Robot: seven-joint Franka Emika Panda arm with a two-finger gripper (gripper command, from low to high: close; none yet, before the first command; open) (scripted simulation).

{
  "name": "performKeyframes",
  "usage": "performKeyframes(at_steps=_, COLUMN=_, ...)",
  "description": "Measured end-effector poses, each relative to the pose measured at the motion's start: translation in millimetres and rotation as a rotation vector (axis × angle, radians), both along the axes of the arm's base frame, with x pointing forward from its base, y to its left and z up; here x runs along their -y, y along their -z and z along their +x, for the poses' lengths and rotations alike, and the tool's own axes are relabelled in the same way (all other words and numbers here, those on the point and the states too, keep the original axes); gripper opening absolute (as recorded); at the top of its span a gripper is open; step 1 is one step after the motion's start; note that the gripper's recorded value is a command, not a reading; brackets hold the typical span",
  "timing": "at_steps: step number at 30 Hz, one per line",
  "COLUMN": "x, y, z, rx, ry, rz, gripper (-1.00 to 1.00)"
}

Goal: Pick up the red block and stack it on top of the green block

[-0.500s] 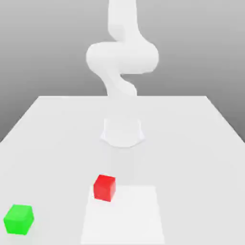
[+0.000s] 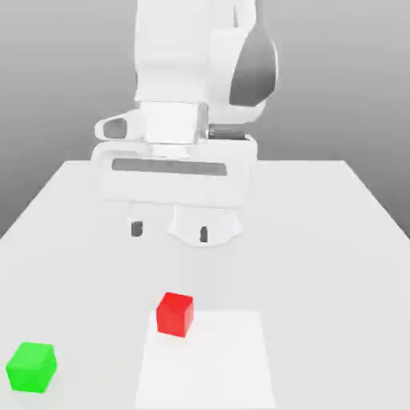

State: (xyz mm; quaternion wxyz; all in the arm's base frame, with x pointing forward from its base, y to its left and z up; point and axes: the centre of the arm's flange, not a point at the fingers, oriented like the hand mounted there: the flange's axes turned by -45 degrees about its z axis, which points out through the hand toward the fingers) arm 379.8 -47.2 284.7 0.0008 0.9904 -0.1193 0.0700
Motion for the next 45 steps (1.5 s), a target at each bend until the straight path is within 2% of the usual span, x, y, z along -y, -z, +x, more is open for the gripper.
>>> performKeyframes(at_steps=3, x=4, y=72, z=-32, rx=-0.112, ry=0.038, rz=0.018, gripper=0.00)
performKeyframes(at_steps=9, x=4, y=134, z=-41, rx=-0.138, ry=0.048, rz=0.021, gripper=0.00)
performKeyframes(at_steps=10, x=4, y=140, z=-42, rx=-0.138, ry=0.048, rz=0.021, gripper=-1.00)
performKeyframes(at_steps=17, x=4, y=139, z=-42, rx=-0.138, ry=0.048, rz=0.021, gripper=-1.00)
performKeyframes(at_steps=25, x=9, y=79, z=-38, rx=-0.137, ry=0.075, rz=0.024, gripper=-1.00)
performKeyframes(at_steps=39, x=194, y=41, z=54, rx=-0.117, ry=0.984, rz=0.087, gripper=-1.00)
performKeyframes(at_steps=44, x=217, y=91, z=59, rx=-0.114, ry=1.081, rz=0.092, gripper=-1.00)
performKeyframes(at_steps=45, x=218, y=99, z=58, rx=-0.114, ry=1.082, rz=0.092, gripper=1.00)
